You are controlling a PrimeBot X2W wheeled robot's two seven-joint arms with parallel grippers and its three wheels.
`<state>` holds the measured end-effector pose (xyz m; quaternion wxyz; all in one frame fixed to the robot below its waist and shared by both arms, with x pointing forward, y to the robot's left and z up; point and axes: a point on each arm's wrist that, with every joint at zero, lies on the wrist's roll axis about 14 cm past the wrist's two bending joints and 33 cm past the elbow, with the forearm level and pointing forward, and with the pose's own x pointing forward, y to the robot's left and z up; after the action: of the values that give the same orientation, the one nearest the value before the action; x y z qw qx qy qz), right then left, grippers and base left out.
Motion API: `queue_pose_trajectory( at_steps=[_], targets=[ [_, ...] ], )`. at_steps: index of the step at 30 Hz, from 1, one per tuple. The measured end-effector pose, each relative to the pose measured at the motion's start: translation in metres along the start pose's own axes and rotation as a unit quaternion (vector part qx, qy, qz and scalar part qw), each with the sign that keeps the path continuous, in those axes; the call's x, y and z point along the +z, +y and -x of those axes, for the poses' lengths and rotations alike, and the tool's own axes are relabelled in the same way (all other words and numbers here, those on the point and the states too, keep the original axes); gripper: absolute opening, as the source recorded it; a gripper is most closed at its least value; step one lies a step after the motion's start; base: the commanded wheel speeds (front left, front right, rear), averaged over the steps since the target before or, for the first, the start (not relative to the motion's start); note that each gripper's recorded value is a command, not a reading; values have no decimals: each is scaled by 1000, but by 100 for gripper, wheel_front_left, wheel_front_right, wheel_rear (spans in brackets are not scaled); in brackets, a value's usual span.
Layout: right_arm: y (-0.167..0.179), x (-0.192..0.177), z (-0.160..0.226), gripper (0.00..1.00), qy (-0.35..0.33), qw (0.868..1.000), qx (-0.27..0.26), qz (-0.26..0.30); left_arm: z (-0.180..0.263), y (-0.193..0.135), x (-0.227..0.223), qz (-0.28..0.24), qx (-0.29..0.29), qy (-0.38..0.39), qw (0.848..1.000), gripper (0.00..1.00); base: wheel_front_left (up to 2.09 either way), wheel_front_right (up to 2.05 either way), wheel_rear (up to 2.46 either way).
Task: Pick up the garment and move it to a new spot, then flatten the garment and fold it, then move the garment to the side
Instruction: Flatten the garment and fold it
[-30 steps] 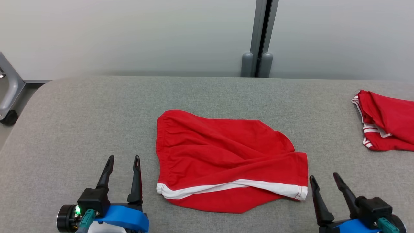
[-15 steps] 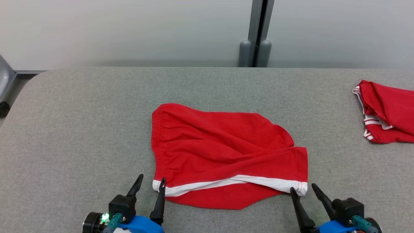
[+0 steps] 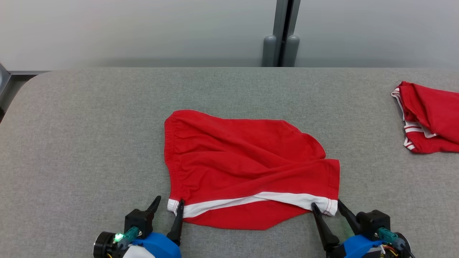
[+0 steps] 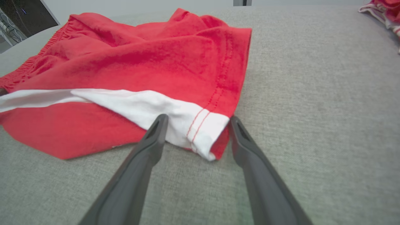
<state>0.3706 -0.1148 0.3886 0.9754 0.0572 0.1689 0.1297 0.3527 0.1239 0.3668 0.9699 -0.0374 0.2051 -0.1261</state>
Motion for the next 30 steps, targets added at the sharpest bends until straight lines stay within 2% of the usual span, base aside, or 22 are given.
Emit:
queue_pose_trajectory(
  at_steps=[13, 14, 15, 16, 17, 23, 30],
  targets=[
    [9, -2, -11, 100, 2, 1000, 18, -4, -15, -17, -8, 10, -33, 32, 999, 100, 0, 0, 0],
    [8, -1, -12, 100, 0, 1000, 18, -4, -16, -19, -8, 11, -38, 32, 999, 54, 0, 0, 0],
    [8, -1, -12, 61, 0, 1000, 18, -6, -17, -22, -7, 11, -42, 32, 999, 18, 0, 0, 0],
    [9, -1, -12, 23, -1, 1000, 19, -7, -17, -24, -6, 9, -46, 31, 998, 0, 0, 0, 0],
    [10, -1, -12, 0, -1, 1000, 21, -10, -17, -24, -6, 9, -48, 29, 998, 0, 0, 0, 0],
    [15, 6, -13, 0, -14, 999, 29, -14, -17, -24, 8, 2, -54, 5, 999, 0, 0, 0, 0],
    [9, 50, -13, 0, -81, 996, 34, -3, -15, -32, 38, 9, -71, -48, 996, 0, 0, 0, 0]
  ],
)
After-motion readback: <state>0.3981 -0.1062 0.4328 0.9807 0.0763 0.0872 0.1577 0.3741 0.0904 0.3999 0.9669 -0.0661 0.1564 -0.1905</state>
